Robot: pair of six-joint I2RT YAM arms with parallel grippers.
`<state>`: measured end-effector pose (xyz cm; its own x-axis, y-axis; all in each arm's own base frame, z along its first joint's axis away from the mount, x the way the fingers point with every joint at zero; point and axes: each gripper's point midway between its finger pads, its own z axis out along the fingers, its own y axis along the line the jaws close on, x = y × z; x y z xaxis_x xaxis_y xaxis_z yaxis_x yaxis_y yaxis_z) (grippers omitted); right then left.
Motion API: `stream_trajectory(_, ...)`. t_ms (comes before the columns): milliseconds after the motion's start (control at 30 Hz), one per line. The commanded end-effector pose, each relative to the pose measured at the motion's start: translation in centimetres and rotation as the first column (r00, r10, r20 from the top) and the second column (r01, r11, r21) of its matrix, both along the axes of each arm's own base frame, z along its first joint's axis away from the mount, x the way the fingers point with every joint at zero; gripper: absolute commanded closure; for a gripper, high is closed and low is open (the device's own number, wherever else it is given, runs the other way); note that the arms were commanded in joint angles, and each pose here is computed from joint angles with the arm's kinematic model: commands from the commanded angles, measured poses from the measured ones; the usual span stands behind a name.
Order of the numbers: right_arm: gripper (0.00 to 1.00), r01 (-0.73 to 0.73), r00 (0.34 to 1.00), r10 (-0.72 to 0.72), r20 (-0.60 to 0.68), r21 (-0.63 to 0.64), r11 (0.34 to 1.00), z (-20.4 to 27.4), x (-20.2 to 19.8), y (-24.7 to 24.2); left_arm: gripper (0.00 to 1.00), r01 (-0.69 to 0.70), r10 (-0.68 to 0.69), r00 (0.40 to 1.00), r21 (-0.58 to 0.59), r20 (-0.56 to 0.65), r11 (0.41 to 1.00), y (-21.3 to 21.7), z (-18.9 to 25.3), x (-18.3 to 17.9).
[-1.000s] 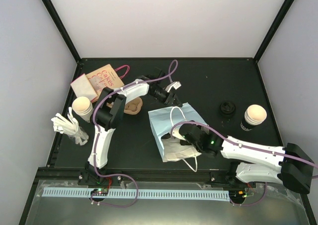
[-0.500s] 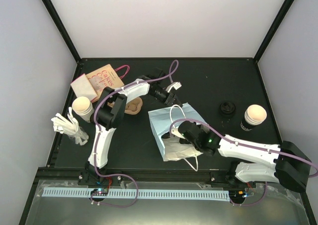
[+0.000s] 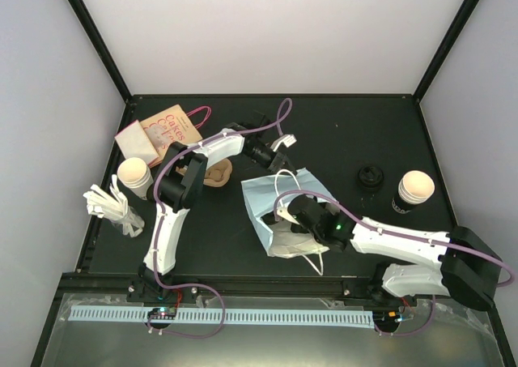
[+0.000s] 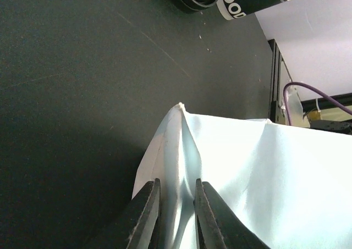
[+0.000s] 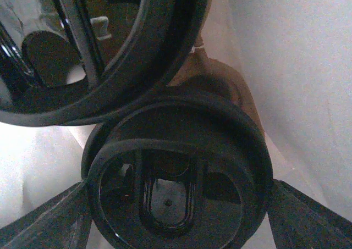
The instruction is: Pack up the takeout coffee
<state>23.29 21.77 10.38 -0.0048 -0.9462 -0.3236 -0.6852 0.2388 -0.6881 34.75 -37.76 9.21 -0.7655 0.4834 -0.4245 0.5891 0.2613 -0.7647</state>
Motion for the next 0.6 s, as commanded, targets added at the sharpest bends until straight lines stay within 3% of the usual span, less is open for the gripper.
stream_trajectory(0,0.42,0.041,0.996,-0.046,-0.082,-0.063,0.997,-2.2,-0.2,-1.5,0.82,0.09,-0.09,0.993,-0.009,-0.077,0.996,-1.2,-0.8,-3.2)
stream_trajectory(300,0.42,0.073,0.974,-0.086,-0.208,-0.068,0.995,-3.3,-0.1,-1.6,0.83,0.108,-0.108,0.991,-0.012,-0.083,0.994,-1.5,-0.9,-3.8)
stream_trajectory(567,0.42,0.075,0.966,-0.091,-0.243,-0.075,0.994,-3.4,-0.5,-1.6,0.83,0.114,-0.115,0.99,-0.016,-0.078,0.993,-1.6,-0.7,-4.0)
